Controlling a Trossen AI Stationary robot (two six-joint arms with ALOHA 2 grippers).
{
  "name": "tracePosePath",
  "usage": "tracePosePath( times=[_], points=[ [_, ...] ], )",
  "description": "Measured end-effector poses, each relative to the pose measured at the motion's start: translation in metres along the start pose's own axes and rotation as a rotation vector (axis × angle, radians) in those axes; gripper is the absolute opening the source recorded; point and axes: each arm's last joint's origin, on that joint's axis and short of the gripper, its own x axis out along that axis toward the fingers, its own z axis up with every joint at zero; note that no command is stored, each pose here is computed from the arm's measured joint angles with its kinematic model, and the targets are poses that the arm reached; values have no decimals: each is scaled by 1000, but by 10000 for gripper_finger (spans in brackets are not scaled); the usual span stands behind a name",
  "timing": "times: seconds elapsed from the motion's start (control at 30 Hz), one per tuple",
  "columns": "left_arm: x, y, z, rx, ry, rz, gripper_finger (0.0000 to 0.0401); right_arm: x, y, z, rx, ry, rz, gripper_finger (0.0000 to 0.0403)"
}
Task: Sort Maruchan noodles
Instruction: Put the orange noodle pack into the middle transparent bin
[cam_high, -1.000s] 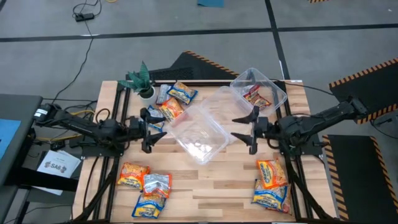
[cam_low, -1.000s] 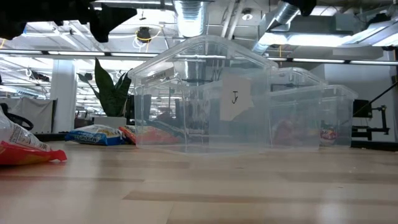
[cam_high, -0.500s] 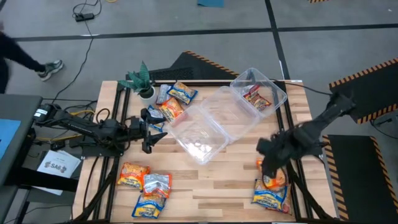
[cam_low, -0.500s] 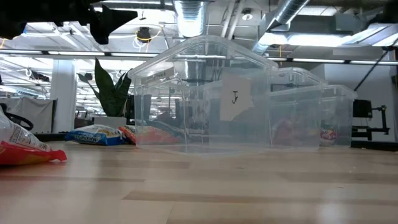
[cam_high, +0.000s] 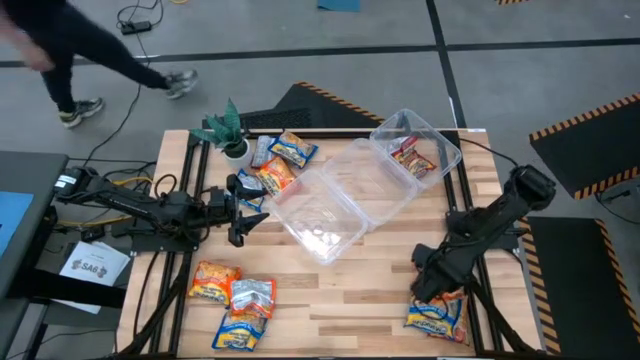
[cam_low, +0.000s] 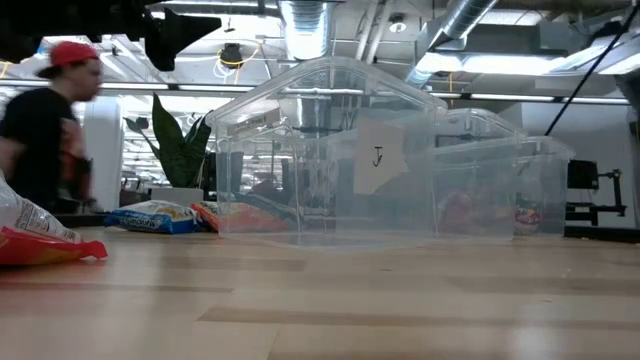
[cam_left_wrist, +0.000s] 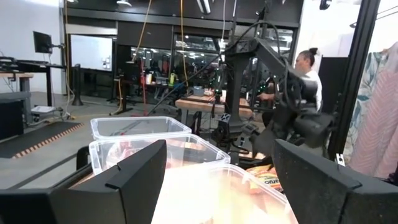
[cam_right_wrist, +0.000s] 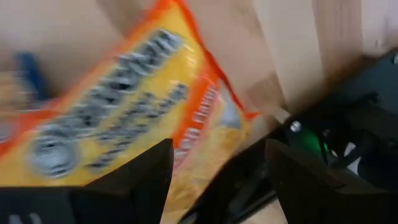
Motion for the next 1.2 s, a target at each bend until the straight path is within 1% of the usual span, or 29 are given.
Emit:
tracePosePath(
  times=[0.07, 0.17, 0.3, 0.43, 0.53, 0.7, 0.83, 1.0, 1.1, 1.2],
  points=[
    [0, 0, 0, 0, 0, -9, 278, 8, -4, -1, 19, 24, 0, 276],
    [0, -1, 0, 1, 0, -31, 278, 9, -6, -3, 34, 2, 101, 276],
    [0, -1, 0, -1, -4, -38, 278, -3, -12, -9, 51, -69, 239, 276],
    [0, -1, 0, -2, -4, -38, 278, -14, -22, -16, 126, -114, 322, 276],
    [0, -1, 1, -2, -4, -40, 278, -12, -23, -18, 206, -109, 332, 276],
    [0, -1, 0, -11, -4, -49, 278, 14, -19, -17, 269, -38, 354, 276],
    [0, -1, 1, -12, -5, -49, 278, 31, -17, -14, 289, -4, 358, 276],
    [0, -1, 1, -12, -5, -49, 278, 35, -18, -13, 297, -7, 336, 275],
    [0, -1, 1, -12, -6, -49, 278, 36, -20, -13, 300, -16, 314, 264],
    [0, -1, 1, -12, -6, -49, 278, 37, -21, -13, 303, -30, 298, 232]
  ],
)
